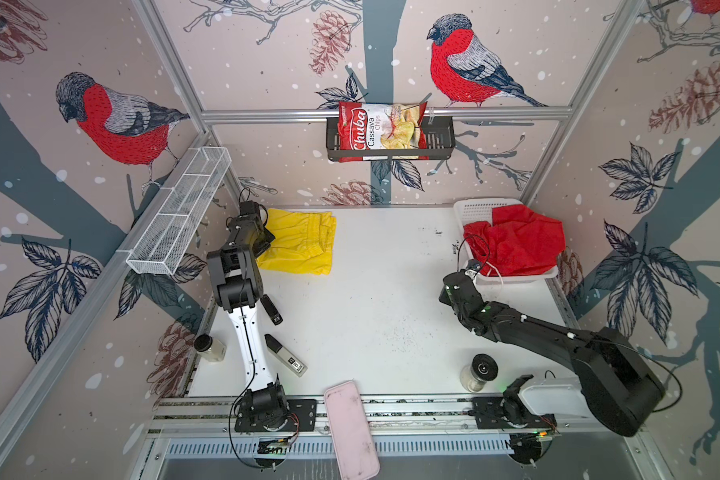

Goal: Fold and stack the shorts

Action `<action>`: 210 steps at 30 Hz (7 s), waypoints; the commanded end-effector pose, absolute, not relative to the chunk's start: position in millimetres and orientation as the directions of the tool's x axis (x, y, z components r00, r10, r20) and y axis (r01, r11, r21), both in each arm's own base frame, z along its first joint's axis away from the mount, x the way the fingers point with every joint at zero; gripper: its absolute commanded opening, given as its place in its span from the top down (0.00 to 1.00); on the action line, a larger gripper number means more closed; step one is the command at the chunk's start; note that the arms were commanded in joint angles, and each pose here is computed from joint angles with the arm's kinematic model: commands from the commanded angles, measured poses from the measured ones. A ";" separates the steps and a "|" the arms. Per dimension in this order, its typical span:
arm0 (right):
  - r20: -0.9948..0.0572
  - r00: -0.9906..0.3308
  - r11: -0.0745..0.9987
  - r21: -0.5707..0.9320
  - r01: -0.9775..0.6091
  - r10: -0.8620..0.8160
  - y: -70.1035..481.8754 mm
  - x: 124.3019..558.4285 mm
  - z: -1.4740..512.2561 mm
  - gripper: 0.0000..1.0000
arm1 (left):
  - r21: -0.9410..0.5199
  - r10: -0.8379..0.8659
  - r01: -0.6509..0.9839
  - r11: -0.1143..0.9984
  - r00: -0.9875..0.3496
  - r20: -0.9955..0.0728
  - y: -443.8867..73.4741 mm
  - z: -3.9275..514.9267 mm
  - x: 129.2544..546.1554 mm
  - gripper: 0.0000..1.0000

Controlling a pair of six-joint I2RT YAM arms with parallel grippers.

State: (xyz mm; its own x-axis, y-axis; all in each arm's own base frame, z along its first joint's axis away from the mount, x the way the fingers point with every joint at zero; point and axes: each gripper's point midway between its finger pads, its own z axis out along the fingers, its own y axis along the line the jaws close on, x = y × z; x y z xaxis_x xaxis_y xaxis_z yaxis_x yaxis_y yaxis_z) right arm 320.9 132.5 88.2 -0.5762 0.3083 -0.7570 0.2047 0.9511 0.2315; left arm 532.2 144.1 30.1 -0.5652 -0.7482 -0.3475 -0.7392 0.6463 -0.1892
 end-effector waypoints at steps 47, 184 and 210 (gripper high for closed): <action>-0.807 -0.483 0.938 0.253 0.236 0.339 127.6 346.0 170.8 0.15 | -0.348 -0.485 -0.338 0.875 -0.611 -0.625 -39.4 227.2 466.1 0.39; -0.802 -0.537 0.959 0.279 0.052 0.262 121.2 337.3 203.9 0.13 | -0.427 -0.336 -0.095 0.899 -0.775 -0.535 -170.9 171.6 429.7 0.23; -0.784 -0.547 0.955 0.275 0.116 0.292 63.8 325.8 158.6 0.11 | 0.025 -0.226 -0.304 0.952 -0.760 -0.609 -175.7 79.8 544.6 0.33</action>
